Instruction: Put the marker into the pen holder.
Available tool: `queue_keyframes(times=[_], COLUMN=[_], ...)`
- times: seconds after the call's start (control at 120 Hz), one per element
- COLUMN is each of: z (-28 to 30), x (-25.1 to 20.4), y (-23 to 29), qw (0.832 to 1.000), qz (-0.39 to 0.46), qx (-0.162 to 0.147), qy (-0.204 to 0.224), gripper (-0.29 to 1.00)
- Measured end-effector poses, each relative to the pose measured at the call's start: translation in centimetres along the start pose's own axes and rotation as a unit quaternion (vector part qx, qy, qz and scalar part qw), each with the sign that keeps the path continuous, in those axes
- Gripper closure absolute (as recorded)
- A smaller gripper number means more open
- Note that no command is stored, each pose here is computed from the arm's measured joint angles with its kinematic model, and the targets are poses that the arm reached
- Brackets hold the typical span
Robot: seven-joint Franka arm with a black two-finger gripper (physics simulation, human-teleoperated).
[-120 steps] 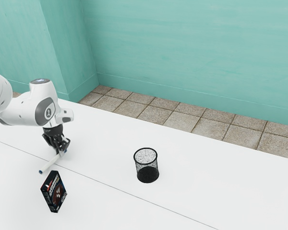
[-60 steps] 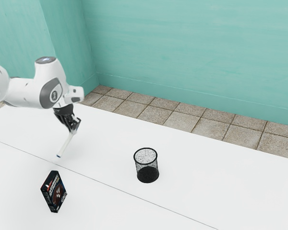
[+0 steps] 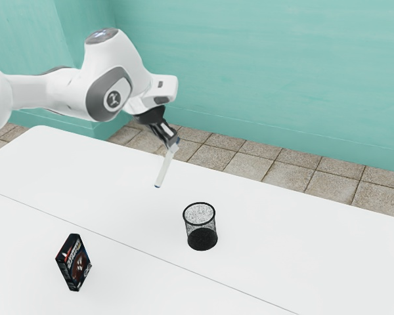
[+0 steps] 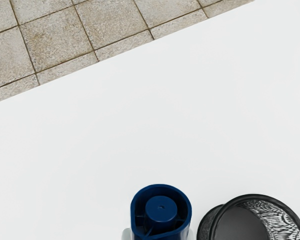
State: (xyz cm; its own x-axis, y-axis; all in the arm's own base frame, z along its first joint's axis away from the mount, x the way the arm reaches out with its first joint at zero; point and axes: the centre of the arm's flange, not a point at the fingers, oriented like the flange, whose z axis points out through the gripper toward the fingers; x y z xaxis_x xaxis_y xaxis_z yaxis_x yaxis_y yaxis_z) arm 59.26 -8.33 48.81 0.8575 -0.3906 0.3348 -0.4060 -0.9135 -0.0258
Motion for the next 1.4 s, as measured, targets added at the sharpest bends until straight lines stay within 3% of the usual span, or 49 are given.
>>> queue_keyframes(times=[0.492,0.767,0.917,1.0,1.133,1.225,1.308,1.4], z=[4.7,8.2,11.7,12.4,9.2,0.2,-7.1,-11.9], x=[1.3,1.1,-0.7,-1.1,1.1,6.8,7.3,5.1], y=[4.5,5.7,6.0,6.8,6.5,3.4,-3.8,-8.9], qw=[0.999,0.998,0.997,0.997,0.998,0.999,0.999,0.994], qz=[-0.021,-0.033,-0.042,-0.038,-0.021,0.007,-0.022,-0.071], qx=[-0.045,-0.056,-0.060,-0.066,-0.063,-0.023,0.033,0.057], qy=[0.016,0.006,-0.025,-0.031,0.000,0.041,0.003,-0.056], gripper=[0.78,0.78,0.78,0.63,0.35,0.23,0.15,0.10])
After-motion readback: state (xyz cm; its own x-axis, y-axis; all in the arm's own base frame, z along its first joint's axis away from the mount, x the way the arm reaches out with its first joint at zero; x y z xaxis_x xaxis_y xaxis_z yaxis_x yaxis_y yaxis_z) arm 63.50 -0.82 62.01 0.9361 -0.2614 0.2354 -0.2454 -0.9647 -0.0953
